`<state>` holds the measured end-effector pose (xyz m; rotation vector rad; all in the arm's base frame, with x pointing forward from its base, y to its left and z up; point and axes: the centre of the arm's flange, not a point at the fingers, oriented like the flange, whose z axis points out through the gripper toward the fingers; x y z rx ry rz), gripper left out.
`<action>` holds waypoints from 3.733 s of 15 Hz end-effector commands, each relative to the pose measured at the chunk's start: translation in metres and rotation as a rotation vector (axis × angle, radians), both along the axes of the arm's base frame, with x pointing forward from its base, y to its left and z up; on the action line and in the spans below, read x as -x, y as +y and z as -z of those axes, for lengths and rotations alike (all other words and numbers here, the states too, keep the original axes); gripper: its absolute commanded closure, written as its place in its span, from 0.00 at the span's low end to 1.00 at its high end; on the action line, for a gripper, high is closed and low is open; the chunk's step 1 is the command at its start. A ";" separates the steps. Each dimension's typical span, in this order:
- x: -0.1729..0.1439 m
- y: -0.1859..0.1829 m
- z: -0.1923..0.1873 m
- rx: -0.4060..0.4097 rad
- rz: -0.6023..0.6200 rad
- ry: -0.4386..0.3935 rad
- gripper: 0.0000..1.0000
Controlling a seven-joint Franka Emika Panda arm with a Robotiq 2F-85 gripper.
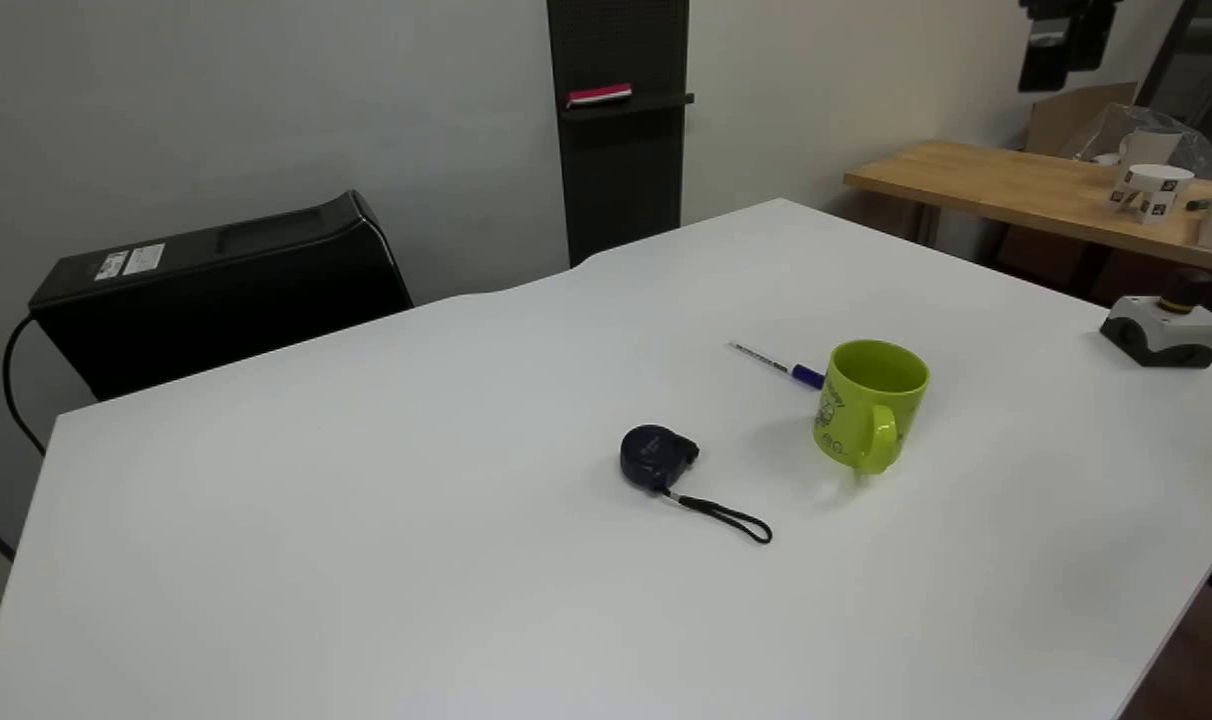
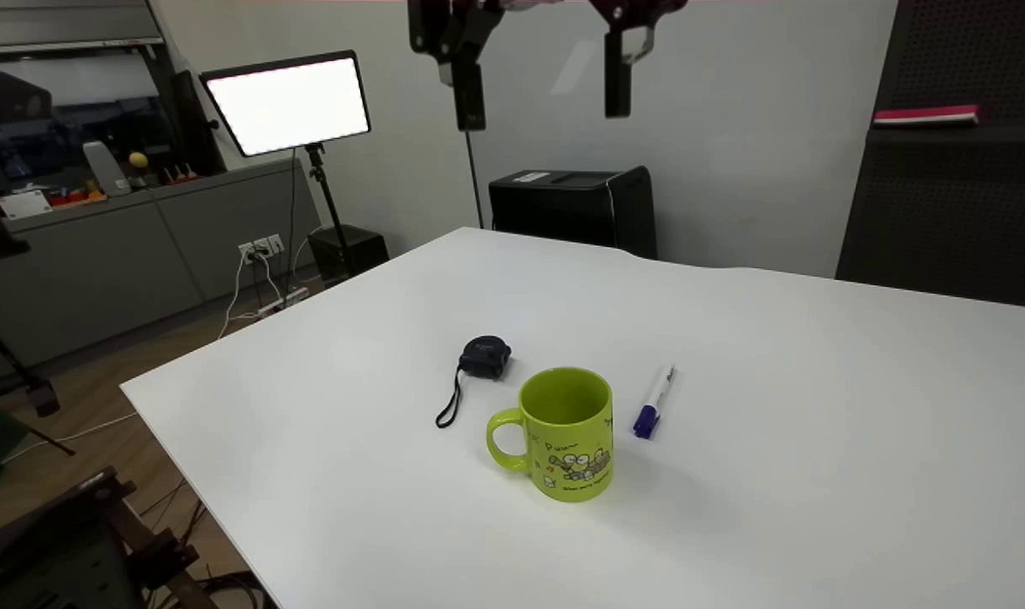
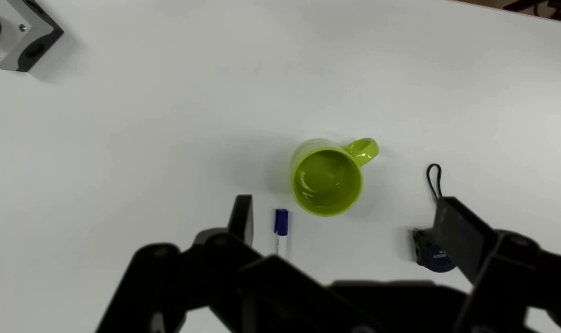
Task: Put the marker in the cup
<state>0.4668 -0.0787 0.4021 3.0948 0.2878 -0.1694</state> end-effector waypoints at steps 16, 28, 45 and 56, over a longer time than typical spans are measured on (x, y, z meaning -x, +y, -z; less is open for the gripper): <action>-0.070 -0.046 0.142 -0.052 0.098 -0.139 0.00; -0.083 -0.037 0.175 -0.062 0.151 -0.224 0.00; -0.103 -0.025 0.272 0.007 0.141 -0.214 0.00; -0.139 -0.030 0.302 0.015 0.116 -0.200 0.00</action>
